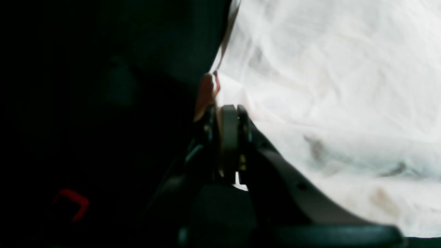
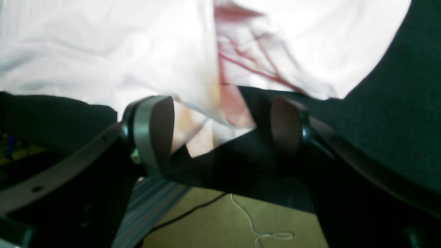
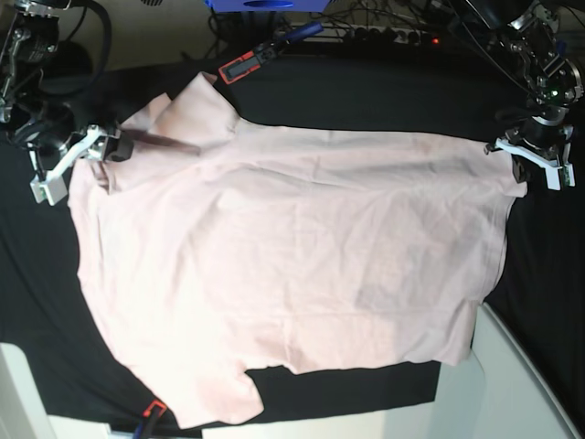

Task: Fold the T-shirt properly
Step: 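Fold the collar edge over toward the hem with both grippers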

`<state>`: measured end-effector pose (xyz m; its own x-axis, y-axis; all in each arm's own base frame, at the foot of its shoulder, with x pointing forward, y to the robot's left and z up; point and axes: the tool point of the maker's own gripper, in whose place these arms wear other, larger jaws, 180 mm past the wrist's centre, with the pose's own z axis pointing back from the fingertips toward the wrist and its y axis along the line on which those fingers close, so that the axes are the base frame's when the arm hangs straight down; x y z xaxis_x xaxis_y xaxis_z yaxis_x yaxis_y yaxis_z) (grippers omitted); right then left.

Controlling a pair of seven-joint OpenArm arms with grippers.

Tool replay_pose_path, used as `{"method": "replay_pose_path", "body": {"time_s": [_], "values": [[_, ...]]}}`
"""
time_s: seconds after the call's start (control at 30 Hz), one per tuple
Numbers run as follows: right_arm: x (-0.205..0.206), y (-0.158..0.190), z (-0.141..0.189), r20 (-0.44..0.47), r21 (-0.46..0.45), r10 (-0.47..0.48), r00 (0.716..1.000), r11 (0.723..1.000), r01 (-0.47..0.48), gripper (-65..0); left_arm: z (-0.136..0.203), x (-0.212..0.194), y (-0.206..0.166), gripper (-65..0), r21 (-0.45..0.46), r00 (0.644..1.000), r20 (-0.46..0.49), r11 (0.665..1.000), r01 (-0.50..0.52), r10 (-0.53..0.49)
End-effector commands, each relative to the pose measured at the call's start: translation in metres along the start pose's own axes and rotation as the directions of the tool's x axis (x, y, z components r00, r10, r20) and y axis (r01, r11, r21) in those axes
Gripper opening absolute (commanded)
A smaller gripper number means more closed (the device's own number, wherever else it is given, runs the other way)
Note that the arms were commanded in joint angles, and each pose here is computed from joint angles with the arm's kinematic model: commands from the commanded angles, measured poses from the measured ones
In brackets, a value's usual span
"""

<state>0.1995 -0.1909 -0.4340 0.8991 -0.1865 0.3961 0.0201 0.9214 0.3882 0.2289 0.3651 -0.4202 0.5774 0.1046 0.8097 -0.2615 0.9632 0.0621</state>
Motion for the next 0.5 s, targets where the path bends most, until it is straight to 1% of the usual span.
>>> {"method": "replay_pose_path", "body": {"time_s": [0.0, 0.1, 0.33, 0.4, 0.43, 0.47], "values": [[0.009, 0.0, 0.003, 0.029, 0.006, 0.011, 1.0, 1.0, -0.012, -23.6, 0.002, 0.018, 0.006, -65.0, 0.01, 0.998, 0.057, 1.0, 0.007, -0.008], [0.009, 0.002, 0.003, 0.028, 0.012, 0.01, 1.0, 1.0, -0.011, -24.1, 0.002, 0.017, 0.006, -65.0, 0.01, 0.998, 0.054, 1.0, 0.008, -0.008], [0.003, 0.025, -0.01, -0.007, 0.069, 0.059, 0.998, 0.996, -0.059, -24.4, 0.002, 0.017, 0.006, -65.0, 0.011, 0.999, 0.054, 1.0, 0.009, -0.01], [0.002, 0.027, -0.011, -0.008, 0.073, 0.063, 0.998, 0.995, -0.063, -24.8, 0.002, 0.016, 0.006, -65.0, 0.011, 0.999, 0.051, 1.0, 0.009, -0.01], [0.002, 0.027, -0.011, -0.008, 0.073, 0.063, 0.998, 0.995, -0.063, -26.7, 0.002, 0.016, 0.006, -65.0, 0.011, 0.999, 0.051, 1.0, 0.009, -0.01], [0.001, 0.027, -0.011, -0.012, 0.073, 0.065, 0.998, 0.995, -0.064, -30.5, 0.002, 0.016, 0.006, -65.0, 0.011, 0.999, 0.051, 1.0, 0.009, -0.01]]}}
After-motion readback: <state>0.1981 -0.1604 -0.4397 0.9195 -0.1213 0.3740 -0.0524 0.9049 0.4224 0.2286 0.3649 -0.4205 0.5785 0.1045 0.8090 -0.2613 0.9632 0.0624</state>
